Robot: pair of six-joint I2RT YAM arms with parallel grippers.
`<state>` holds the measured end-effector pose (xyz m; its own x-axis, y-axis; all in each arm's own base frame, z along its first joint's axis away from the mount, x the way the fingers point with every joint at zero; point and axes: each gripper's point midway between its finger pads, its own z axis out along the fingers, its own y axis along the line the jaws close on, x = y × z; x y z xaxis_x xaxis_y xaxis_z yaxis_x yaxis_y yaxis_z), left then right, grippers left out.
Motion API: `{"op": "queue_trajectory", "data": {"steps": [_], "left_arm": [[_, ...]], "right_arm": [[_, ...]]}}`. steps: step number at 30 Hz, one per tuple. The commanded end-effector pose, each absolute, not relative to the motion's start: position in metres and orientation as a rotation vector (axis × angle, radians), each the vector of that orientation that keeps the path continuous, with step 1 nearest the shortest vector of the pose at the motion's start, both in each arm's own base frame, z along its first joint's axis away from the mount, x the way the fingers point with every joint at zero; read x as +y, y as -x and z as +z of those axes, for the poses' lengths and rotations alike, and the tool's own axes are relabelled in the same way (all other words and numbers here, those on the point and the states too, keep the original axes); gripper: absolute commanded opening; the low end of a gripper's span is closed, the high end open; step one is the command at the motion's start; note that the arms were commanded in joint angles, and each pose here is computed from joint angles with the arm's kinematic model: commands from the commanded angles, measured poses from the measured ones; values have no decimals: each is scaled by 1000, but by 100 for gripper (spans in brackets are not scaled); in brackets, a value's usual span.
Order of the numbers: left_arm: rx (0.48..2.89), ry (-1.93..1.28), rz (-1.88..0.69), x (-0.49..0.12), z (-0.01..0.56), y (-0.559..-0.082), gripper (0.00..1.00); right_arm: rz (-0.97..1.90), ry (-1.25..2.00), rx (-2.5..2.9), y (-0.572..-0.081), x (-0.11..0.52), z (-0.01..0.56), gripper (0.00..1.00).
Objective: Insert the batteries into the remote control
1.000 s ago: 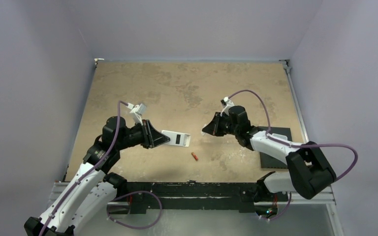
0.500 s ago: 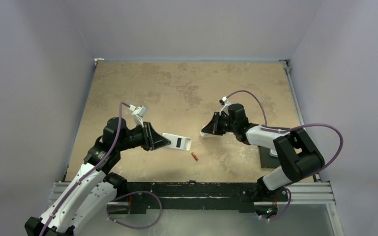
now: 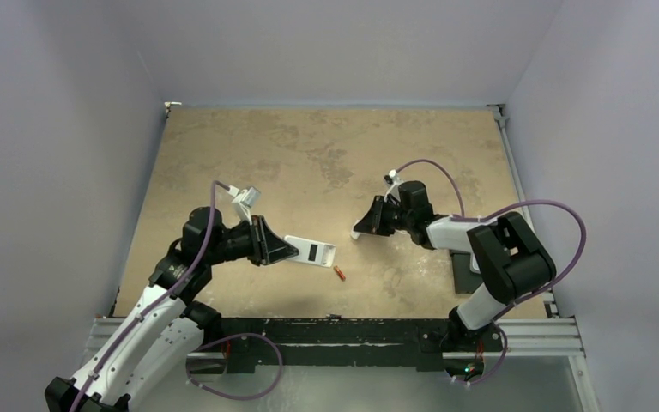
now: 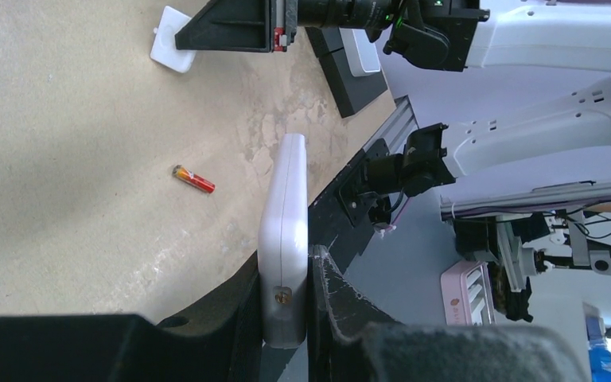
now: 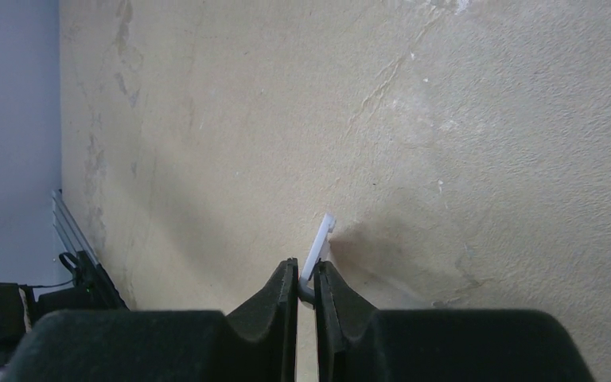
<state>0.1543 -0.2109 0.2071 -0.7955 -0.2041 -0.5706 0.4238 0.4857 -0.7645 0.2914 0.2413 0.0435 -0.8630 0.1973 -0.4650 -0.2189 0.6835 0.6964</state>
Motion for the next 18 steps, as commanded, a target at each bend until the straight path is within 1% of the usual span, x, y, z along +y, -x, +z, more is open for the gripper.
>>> {"op": "queue_trajectory", "data": {"steps": [1, 5, 11, 14, 18], "left_arm": [[2071, -198, -1365, -214, 215, -155, 0], [2073, -192, -1368, -215, 214, -156, 0], [2085, -179, -1359, -215, 210, -158, 0], [2100, -167, -1345, -214, 206, -160, 0], [2111, -157, -1334, -214, 203, -162, 0]], "right_arm": [[1104, 56, 2319, -305, 243, 55, 21], [1082, 46, 2333, -306, 237, 52, 31], [1017, 34, 2338, -309, 229, 54, 43], [963, 36, 2340, -310, 222, 57, 48], [864, 23, 2326, -310, 208, 67, 51]]}}
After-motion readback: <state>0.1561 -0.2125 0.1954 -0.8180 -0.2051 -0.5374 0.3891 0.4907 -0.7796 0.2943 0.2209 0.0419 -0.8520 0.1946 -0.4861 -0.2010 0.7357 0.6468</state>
